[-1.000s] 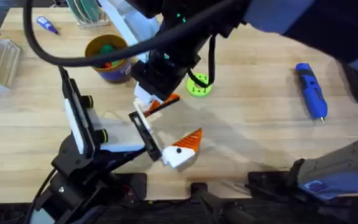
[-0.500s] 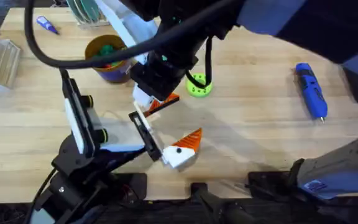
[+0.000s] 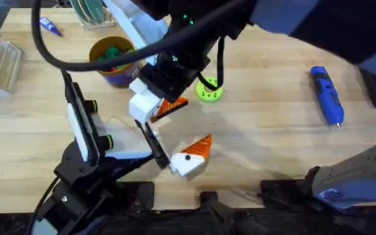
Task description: Pick up the gripper from the table and insert it into the empty holder that is missing its gripper. Then pick up a screw, insert it into the mounting hole, and use the screwdriver to tighten it. Finally, clean up the table by picking up the vegetable and placing it into the bucket.
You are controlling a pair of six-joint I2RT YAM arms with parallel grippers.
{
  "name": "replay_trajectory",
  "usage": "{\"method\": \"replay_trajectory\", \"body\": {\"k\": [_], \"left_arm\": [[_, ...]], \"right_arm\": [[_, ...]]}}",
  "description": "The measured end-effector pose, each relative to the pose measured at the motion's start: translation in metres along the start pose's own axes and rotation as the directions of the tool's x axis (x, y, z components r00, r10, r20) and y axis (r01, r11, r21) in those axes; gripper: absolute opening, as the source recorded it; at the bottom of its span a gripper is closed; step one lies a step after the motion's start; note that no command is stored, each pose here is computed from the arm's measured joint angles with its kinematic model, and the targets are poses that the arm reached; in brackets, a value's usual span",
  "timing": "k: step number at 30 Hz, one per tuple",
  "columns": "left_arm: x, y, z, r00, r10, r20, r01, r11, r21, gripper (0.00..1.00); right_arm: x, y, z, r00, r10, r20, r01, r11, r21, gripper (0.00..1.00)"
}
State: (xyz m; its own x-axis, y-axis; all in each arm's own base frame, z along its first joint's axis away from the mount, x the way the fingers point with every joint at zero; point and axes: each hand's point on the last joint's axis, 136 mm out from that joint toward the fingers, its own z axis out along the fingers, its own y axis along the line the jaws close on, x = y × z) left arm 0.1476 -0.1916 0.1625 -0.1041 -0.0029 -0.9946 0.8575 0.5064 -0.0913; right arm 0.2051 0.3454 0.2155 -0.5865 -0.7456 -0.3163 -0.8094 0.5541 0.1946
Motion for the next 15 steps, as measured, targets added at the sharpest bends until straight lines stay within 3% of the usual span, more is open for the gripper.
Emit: {"method": "replay_trajectory", "body": {"k": [6, 15], "left_arm": [[0.000, -0.001, 0.000, 1.000, 0.001, 0.000, -0.001, 1.000, 0.003, 0.986], [0.000, -0.001, 0.000, 1.000, 0.001, 0.000, -0.001, 1.000, 0.003, 0.985]], "right_arm": [[0.000, -0.015, -0.003, 0.999, 0.038, 0.003, -0.038, 0.999, 0.007, 0.860], [0.017, -0.079, -0.018, 0.976, 0.216, -0.027, -0.214, 0.976, 0.045, 0.861]]}}
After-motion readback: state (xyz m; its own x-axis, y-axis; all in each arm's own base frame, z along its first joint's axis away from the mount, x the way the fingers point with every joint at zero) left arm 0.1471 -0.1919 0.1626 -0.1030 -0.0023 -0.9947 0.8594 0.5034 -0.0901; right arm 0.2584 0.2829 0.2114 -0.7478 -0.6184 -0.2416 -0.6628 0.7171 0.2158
